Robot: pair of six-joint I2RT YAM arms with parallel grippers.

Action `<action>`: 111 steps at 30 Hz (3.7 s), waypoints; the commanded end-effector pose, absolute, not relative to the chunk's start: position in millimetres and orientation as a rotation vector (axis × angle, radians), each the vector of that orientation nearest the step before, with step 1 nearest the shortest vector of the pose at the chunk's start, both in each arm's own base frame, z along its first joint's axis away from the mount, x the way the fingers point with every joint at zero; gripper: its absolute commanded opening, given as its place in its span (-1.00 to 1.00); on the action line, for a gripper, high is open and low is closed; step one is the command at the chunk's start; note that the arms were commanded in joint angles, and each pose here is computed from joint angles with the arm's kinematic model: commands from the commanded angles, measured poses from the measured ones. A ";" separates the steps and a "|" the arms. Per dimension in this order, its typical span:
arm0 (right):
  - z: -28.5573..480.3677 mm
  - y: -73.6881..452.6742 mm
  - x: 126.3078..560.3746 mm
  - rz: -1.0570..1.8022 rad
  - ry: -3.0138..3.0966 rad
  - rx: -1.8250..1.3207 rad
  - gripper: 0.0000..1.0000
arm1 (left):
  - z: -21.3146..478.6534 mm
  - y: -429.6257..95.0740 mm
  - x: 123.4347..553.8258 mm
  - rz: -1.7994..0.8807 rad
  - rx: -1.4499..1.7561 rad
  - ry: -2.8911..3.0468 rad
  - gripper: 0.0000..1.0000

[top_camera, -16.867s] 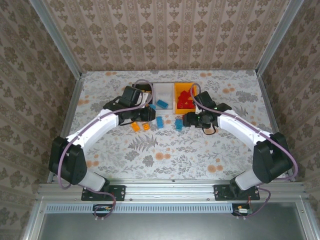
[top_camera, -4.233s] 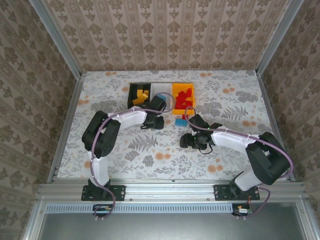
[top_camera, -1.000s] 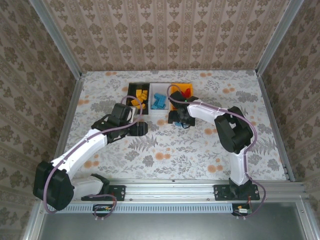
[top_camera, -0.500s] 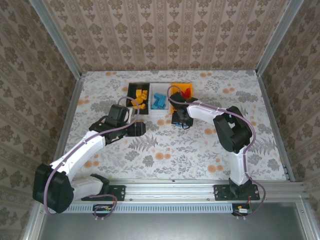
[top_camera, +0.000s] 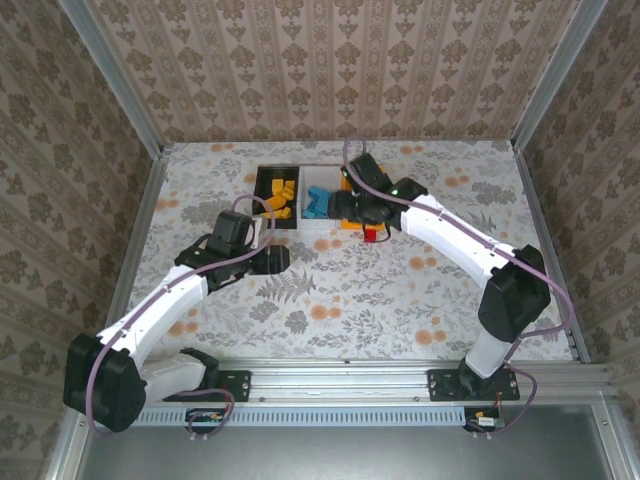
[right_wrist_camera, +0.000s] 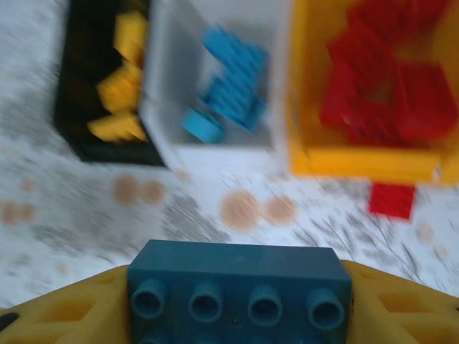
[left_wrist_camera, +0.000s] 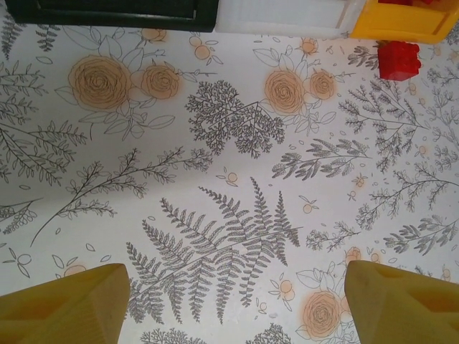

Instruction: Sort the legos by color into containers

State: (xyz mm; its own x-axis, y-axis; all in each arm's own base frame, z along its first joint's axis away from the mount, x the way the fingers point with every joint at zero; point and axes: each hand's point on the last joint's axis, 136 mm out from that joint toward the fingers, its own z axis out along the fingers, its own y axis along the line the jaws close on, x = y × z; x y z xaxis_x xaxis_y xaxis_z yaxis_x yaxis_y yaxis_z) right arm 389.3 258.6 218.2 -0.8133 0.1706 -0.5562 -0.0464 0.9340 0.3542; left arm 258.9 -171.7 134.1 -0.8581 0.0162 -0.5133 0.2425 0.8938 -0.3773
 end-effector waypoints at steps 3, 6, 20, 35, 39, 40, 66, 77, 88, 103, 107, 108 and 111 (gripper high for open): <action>246.4 268.9 420.2 0.390 2.425 -0.047 0.10 | 135.7 -170.4 251.4 -0.652 0.139 2.537 0.60; 244.1 283.1 445.5 0.359 2.400 -0.097 0.10 | 132.2 -166.9 247.1 -0.648 0.127 2.550 0.60; 167.3 318.3 540.5 0.217 2.408 -0.166 0.15 | 117.1 -163.9 240.9 -0.646 0.116 2.599 0.61; 160.8 310.6 558.3 0.283 2.415 -0.120 0.67 | 116.2 -159.2 259.8 -0.655 0.063 2.617 0.62; 184.8 307.6 551.2 0.314 2.375 -0.122 0.69 | 116.6 -161.6 264.2 -0.664 0.051 2.615 0.62; 191.4 307.9 548.4 0.326 2.362 -0.123 0.69 | 116.6 -161.9 265.2 -0.664 0.048 2.615 0.62; 208.2 174.0 372.0 0.338 2.139 0.004 0.75 | 116.4 -167.7 270.0 -0.697 0.048 2.601 0.64; 126.9 173.6 309.7 0.421 2.215 -0.015 0.73 | 120.1 -161.5 257.7 -0.706 0.026 2.577 0.64; 90.6 174.9 315.9 0.252 2.348 0.016 0.65 | 119.7 -154.2 241.8 -0.714 0.004 2.564 0.65; 49.2 190.3 378.6 0.069 2.553 0.056 0.58 | 118.5 -143.1 236.1 -0.670 0.000 2.574 0.67; 45.3 186.0 386.7 0.044 2.571 0.089 0.51 | 116.5 -142.3 237.4 -0.667 -0.003 2.578 0.67; 44.1 184.7 388.3 0.033 2.574 0.092 0.51 | 115.3 -142.0 237.9 -0.667 -0.006 2.580 0.67; 38.8 180.2 392.5 0.009 2.587 0.110 0.42 | 113.4 -143.4 240.1 -0.673 -0.006 2.583 0.67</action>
State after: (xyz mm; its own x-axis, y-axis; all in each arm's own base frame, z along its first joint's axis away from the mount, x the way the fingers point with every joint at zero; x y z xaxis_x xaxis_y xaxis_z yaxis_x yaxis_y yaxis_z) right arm 389.9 189.4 43.4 -0.8363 0.0674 -0.5442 0.0358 0.9970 0.0684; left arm 241.9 -145.2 121.7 -0.8816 -0.1296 -0.4538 0.1134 0.8752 -0.4702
